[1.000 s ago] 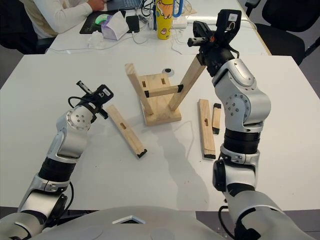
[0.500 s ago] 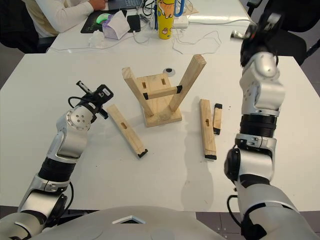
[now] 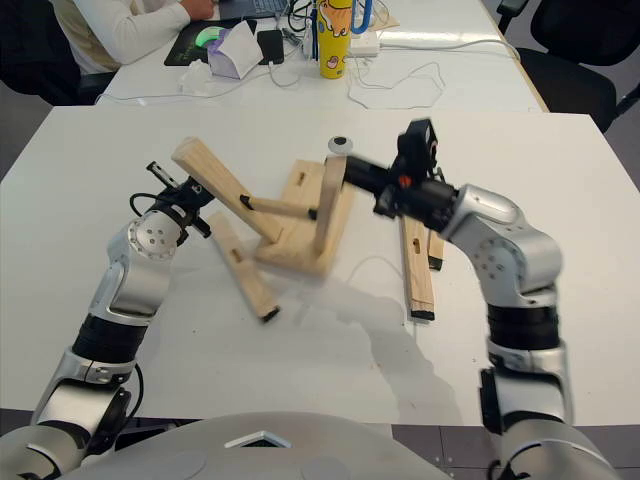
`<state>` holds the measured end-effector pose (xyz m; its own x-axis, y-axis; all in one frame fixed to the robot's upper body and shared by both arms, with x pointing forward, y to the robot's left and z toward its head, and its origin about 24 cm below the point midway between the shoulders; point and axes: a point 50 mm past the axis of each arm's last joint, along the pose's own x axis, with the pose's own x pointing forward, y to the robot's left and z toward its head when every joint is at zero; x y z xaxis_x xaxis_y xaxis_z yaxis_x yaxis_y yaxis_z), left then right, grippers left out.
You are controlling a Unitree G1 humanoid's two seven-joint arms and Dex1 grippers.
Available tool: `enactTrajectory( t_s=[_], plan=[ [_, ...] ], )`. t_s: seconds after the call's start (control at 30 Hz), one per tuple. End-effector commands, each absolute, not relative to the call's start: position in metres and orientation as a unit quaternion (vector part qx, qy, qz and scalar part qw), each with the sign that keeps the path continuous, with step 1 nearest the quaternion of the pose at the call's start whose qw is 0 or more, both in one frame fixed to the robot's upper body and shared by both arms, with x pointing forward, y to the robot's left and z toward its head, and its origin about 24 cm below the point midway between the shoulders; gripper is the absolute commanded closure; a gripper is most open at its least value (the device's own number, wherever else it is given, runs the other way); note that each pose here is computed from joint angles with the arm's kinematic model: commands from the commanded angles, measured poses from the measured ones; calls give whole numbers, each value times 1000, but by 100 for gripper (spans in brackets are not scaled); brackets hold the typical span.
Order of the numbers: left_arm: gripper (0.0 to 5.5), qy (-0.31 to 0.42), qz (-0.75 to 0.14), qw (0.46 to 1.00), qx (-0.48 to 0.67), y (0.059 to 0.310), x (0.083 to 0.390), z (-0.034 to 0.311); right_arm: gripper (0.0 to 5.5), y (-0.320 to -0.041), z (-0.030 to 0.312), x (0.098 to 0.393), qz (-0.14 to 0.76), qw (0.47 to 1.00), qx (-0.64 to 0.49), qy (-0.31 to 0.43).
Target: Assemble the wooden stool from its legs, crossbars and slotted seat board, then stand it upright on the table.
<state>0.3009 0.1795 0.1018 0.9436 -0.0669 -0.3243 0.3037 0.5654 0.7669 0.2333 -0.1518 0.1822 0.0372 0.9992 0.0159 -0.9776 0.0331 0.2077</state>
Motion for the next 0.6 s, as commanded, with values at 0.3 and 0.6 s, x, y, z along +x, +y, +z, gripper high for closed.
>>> enactTrajectory(
  t_s=[0.3, 0.6],
  plan=[
    [550, 149, -85, 872, 458, 200, 302, 102, 549, -159, 145, 303, 440, 885, -129, 78],
    [550, 257, -241, 788, 506, 245, 273, 113, 549, -161, 119, 326, 442, 820, -348, 110]
  ],
)
